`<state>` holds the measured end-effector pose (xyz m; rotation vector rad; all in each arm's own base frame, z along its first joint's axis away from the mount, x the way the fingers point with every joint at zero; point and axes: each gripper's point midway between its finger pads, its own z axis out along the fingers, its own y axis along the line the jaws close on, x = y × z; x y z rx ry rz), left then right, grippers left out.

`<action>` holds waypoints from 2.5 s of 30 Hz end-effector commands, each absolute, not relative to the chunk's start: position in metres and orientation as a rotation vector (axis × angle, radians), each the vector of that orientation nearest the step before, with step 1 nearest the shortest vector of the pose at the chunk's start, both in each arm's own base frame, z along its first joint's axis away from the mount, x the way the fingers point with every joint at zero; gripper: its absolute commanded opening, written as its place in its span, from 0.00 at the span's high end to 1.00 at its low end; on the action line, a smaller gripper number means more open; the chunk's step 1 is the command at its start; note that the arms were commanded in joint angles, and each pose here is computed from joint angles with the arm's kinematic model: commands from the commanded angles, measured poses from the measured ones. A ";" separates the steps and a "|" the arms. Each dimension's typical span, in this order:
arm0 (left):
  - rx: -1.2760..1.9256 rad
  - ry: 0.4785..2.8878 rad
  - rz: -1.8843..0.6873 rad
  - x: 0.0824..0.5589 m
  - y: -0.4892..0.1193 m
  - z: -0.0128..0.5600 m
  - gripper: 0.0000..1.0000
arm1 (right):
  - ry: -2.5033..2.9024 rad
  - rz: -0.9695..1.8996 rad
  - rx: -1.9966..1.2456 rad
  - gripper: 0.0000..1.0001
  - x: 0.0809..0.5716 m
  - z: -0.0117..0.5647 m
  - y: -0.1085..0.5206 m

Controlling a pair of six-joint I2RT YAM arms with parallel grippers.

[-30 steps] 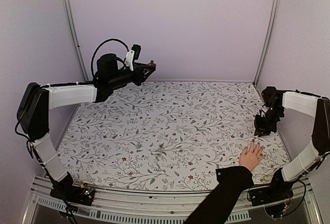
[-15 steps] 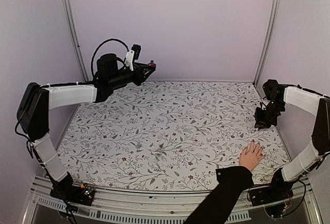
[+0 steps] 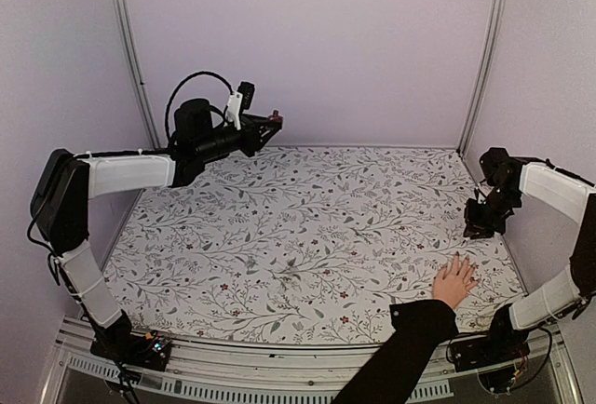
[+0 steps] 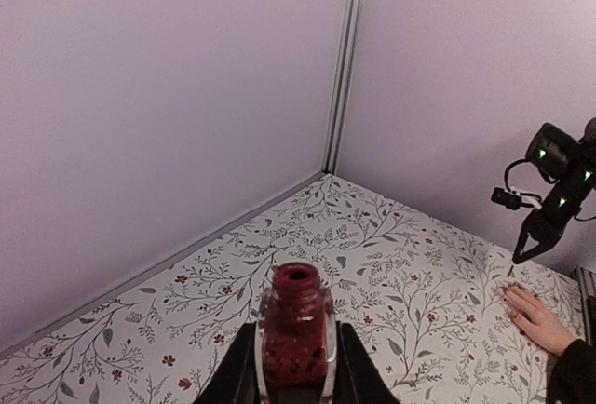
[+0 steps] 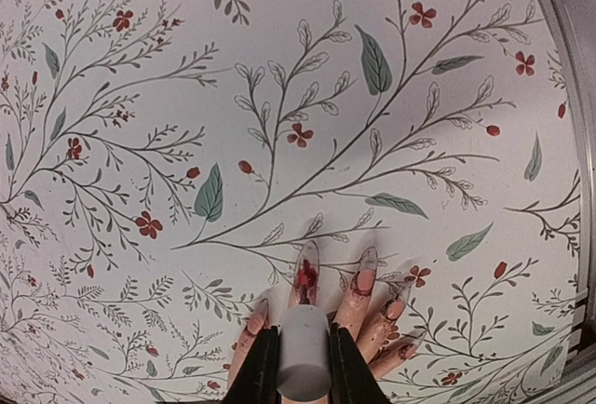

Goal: Paint the nails
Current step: Paint the nail polish on the nail.

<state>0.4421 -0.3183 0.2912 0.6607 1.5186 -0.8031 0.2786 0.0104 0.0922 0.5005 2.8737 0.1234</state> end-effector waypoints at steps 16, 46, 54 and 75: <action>0.687 1.437 -0.794 0.437 -0.318 0.314 1.00 | 2.908 0.158 0.541 1.00 0.275 0.074 0.014; 0.678 1.460 -0.793 0.439 -0.318 0.309 1.00 | 2.933 0.109 0.531 1.00 0.270 0.063 0.009; 0.675 1.462 -0.790 0.439 -0.317 0.309 1.00 | 2.937 0.105 0.533 1.00 0.270 0.061 0.009; 0.671 1.468 -0.791 0.440 -0.317 0.307 1.00 | 2.952 0.131 0.521 1.00 0.270 0.057 0.012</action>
